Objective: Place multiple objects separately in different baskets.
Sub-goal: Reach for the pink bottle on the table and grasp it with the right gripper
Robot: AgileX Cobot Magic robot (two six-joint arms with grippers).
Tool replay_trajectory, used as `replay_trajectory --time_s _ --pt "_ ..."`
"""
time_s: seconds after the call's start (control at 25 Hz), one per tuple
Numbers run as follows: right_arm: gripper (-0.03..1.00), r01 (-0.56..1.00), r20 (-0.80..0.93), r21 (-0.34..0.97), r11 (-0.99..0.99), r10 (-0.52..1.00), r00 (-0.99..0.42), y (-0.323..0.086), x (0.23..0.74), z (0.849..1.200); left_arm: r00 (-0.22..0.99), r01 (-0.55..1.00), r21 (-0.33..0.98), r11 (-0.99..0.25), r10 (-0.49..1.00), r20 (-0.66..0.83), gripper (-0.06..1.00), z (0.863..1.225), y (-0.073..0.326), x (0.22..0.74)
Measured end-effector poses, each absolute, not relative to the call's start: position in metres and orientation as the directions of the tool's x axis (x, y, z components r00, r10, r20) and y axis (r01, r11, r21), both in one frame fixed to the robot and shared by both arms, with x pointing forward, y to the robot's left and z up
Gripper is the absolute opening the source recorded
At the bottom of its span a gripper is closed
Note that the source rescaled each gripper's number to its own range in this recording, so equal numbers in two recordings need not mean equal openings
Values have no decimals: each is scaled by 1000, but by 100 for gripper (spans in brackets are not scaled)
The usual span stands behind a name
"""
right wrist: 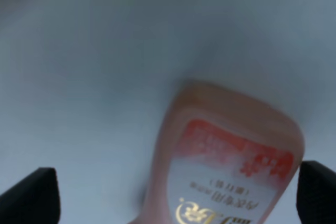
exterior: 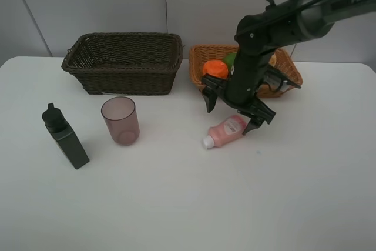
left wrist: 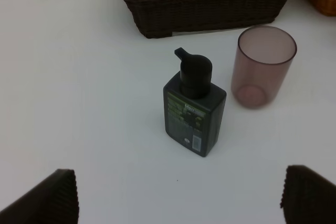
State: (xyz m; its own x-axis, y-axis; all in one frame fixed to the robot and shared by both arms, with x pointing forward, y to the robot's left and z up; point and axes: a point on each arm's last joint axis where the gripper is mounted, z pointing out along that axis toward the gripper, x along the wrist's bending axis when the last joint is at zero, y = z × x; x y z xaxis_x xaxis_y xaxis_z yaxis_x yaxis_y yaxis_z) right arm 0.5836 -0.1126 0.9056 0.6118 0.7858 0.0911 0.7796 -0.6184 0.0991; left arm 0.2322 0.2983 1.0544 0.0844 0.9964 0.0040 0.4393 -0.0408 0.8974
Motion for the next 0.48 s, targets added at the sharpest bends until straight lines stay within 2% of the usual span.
replay_trajectory --time_s 0.48 --pt "96 774 35 78 -628 778 628 -117 583 895 84 439 897 -41 996 4 100 1054 298 232"
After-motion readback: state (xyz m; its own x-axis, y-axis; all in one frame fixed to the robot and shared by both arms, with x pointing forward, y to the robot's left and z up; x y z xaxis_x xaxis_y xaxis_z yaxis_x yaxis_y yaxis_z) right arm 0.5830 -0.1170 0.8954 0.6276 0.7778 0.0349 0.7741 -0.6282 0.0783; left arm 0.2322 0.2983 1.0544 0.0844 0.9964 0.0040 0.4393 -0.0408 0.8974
